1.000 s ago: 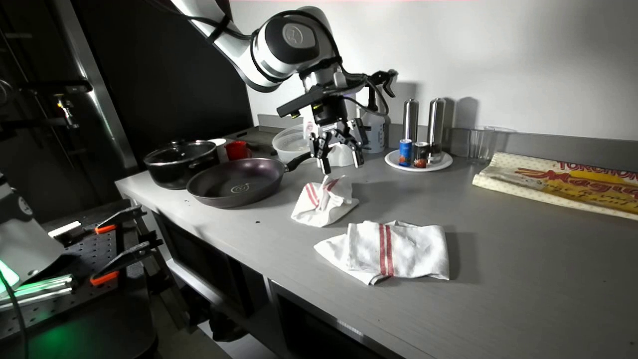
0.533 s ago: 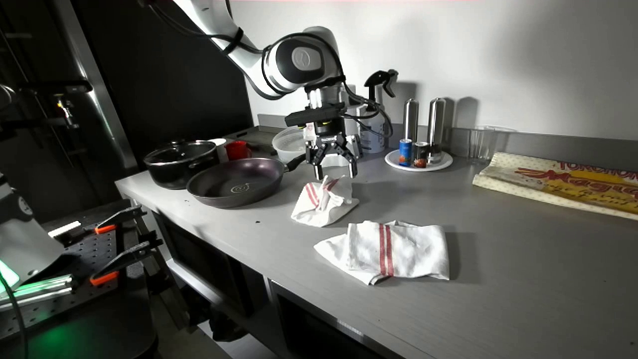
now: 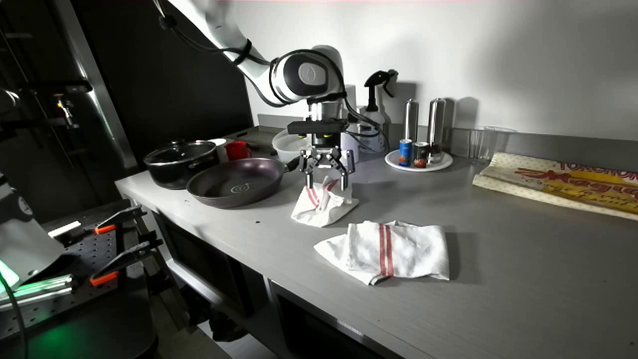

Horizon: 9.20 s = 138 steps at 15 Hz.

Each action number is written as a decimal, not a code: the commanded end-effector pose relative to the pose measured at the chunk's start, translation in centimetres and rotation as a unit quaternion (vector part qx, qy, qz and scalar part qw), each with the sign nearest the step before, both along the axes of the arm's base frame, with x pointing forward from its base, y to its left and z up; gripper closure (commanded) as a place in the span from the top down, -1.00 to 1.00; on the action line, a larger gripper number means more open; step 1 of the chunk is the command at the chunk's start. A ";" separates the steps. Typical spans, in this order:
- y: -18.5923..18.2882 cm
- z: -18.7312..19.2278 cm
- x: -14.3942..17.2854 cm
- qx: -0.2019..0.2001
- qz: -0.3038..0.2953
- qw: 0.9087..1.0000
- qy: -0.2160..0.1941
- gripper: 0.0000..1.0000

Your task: Use the towel to wipe the pan

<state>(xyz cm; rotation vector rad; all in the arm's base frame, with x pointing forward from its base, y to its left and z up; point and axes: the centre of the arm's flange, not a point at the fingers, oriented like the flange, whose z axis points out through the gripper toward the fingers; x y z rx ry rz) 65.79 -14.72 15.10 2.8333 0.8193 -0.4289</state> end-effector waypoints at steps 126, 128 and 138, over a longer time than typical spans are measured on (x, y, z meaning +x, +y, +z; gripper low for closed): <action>34.5 -4.8 -22.4 -0.083 0.316 0.938 -0.117 -0.93; 34.0 -5.3 -22.4 -0.076 0.323 0.937 -0.110 -0.93; 34.4 -6.4 -24.3 -0.031 0.381 0.919 -0.092 -0.93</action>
